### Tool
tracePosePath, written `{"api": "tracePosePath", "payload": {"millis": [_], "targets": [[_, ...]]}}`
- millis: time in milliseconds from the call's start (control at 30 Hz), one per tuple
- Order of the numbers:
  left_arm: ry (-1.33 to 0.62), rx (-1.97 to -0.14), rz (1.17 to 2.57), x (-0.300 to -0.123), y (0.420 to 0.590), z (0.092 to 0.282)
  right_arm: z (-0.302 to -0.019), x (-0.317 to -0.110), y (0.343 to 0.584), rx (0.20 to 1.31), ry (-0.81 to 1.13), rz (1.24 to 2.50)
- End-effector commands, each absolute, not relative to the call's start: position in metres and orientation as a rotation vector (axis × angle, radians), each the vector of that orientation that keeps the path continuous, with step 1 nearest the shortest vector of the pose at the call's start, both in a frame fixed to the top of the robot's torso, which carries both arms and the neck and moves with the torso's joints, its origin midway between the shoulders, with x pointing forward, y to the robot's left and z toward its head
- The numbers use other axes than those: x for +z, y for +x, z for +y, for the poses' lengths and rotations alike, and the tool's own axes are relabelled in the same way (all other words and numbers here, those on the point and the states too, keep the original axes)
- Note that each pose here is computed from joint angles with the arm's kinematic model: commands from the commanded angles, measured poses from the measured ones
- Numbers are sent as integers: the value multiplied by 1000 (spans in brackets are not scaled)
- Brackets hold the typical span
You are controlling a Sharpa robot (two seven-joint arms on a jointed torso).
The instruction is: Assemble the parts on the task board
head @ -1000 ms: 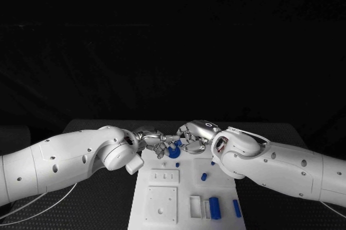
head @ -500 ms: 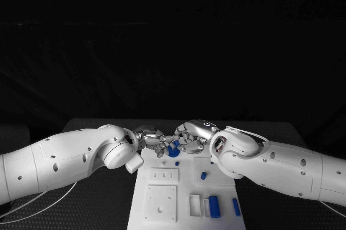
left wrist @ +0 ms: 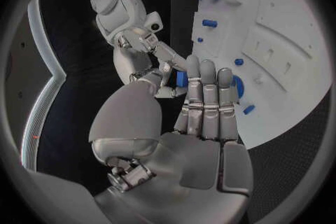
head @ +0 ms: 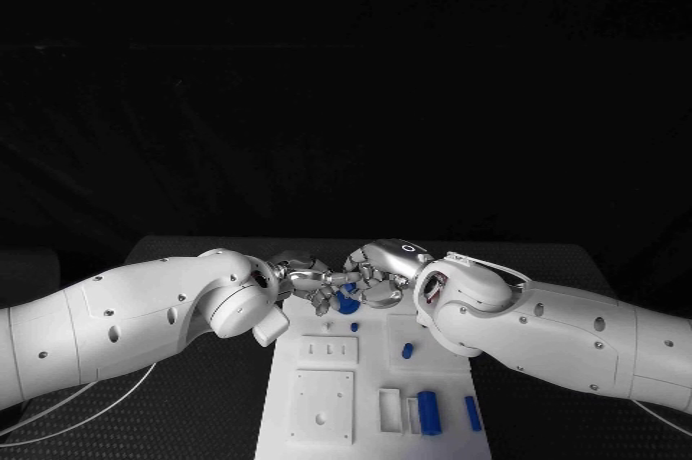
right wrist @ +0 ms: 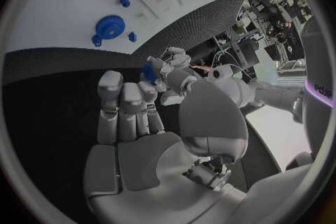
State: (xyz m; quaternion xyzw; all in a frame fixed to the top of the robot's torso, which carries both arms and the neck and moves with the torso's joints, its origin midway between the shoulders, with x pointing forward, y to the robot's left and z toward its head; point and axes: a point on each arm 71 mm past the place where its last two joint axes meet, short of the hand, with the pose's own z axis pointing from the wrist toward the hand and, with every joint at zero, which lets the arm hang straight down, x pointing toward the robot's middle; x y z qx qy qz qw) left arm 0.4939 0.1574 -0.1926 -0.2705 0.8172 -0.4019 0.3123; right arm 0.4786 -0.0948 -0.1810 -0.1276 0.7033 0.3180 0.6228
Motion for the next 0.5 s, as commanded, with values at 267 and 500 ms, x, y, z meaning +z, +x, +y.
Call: {"api": "tracePosePath", "payload": {"millis": [267,500], "targets": [[-738,-1096,2128,-189,495,156,-90,-184,477,738,-313,1643],[-760,-1112,2120,-189,495,155,-88,-186,475,746,-315,1653]]}}
